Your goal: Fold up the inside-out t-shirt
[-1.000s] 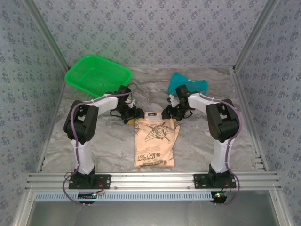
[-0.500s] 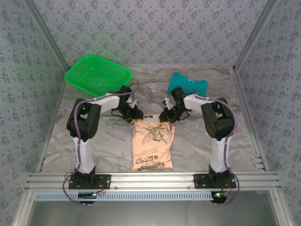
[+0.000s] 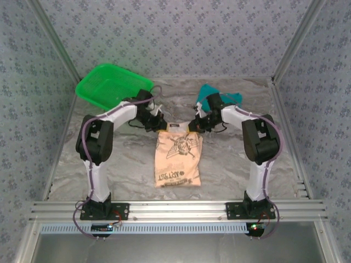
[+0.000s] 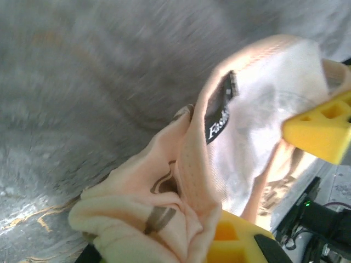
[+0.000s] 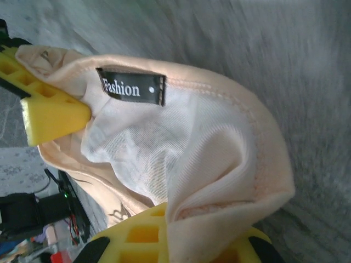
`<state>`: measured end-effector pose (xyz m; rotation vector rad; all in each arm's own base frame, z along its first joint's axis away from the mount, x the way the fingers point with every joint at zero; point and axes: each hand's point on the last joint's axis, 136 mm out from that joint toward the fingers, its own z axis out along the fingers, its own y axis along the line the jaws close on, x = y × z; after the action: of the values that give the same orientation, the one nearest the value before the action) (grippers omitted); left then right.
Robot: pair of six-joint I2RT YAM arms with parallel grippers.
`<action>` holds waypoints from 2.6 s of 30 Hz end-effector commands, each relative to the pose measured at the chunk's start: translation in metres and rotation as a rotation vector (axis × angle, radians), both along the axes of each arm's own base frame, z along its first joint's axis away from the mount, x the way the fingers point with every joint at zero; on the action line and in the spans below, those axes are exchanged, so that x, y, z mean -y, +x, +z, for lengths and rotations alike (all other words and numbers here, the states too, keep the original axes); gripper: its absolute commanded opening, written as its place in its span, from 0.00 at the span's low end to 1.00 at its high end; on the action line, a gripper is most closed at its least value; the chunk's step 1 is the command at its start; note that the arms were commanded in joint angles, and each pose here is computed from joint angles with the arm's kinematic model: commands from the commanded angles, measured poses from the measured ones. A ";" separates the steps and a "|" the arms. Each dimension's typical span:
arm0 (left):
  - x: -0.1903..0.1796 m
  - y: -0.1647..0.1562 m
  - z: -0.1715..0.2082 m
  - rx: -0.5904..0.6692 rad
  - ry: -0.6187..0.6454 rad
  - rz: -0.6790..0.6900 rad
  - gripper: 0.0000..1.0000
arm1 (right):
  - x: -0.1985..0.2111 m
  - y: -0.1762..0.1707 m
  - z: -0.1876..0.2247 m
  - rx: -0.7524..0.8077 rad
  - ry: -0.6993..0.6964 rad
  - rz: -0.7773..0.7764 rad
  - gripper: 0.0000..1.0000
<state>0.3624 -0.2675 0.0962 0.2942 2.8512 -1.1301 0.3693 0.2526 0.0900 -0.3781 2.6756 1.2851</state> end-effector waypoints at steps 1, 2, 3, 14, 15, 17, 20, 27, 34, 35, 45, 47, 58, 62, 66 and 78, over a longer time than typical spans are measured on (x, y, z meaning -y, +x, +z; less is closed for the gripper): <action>0.006 0.019 0.096 0.228 -0.102 -0.060 0.00 | -0.009 0.035 0.095 0.306 0.105 0.030 0.00; 0.005 0.023 0.110 0.269 -0.104 -0.069 0.00 | -0.010 0.041 0.111 0.362 0.110 0.032 0.00; 0.004 0.028 0.126 0.316 -0.104 -0.078 0.00 | -0.010 0.046 0.132 0.436 0.114 0.040 0.00; 0.009 -0.051 0.167 0.918 -0.021 -0.290 0.00 | -0.009 -0.022 0.167 0.915 -0.080 0.171 0.00; 0.006 -0.066 0.154 0.956 -0.014 -0.298 0.00 | -0.009 -0.041 0.144 0.920 -0.099 0.209 0.00; 0.006 -0.097 0.117 0.992 0.008 -0.340 0.00 | -0.012 -0.075 0.114 0.963 -0.127 0.290 0.00; 0.001 -0.143 0.064 1.014 0.056 -0.418 0.00 | -0.007 -0.122 0.069 0.984 -0.193 0.420 0.00; -0.037 -0.181 0.036 0.903 0.100 -0.267 0.00 | 0.009 -0.188 0.037 1.007 -0.103 0.629 0.00; -0.025 -0.193 0.063 0.917 -0.006 -0.268 0.00 | 0.007 -0.183 0.047 1.009 -0.061 0.577 0.00; -0.021 -0.192 0.071 0.927 -0.010 -0.286 0.00 | 0.008 -0.176 0.051 0.959 -0.044 0.537 0.00; -0.014 -0.133 0.054 0.549 -0.010 -0.276 0.00 | 0.019 -0.128 0.037 0.548 -0.063 0.481 0.00; -0.016 -0.118 0.034 0.490 0.089 -0.275 0.00 | 0.015 -0.117 0.034 0.499 -0.077 0.465 0.00; -0.032 -0.039 -0.050 0.207 0.297 -0.107 0.00 | 0.011 -0.063 -0.019 0.190 -0.219 0.312 0.00; -0.037 -0.028 -0.067 0.192 0.344 -0.059 0.04 | 0.017 -0.049 -0.045 0.115 -0.303 0.247 0.00; -0.046 -0.025 -0.071 0.152 0.399 -0.009 0.36 | 0.020 -0.049 -0.061 0.048 -0.339 0.208 0.11; -0.055 -0.023 0.071 0.349 0.285 0.140 0.62 | 0.029 -0.023 0.034 0.322 -0.406 -0.023 0.48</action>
<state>0.3607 -0.2077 0.1511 0.3115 2.6319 -0.5155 0.3349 0.2330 0.0910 -0.6524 2.6930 0.7535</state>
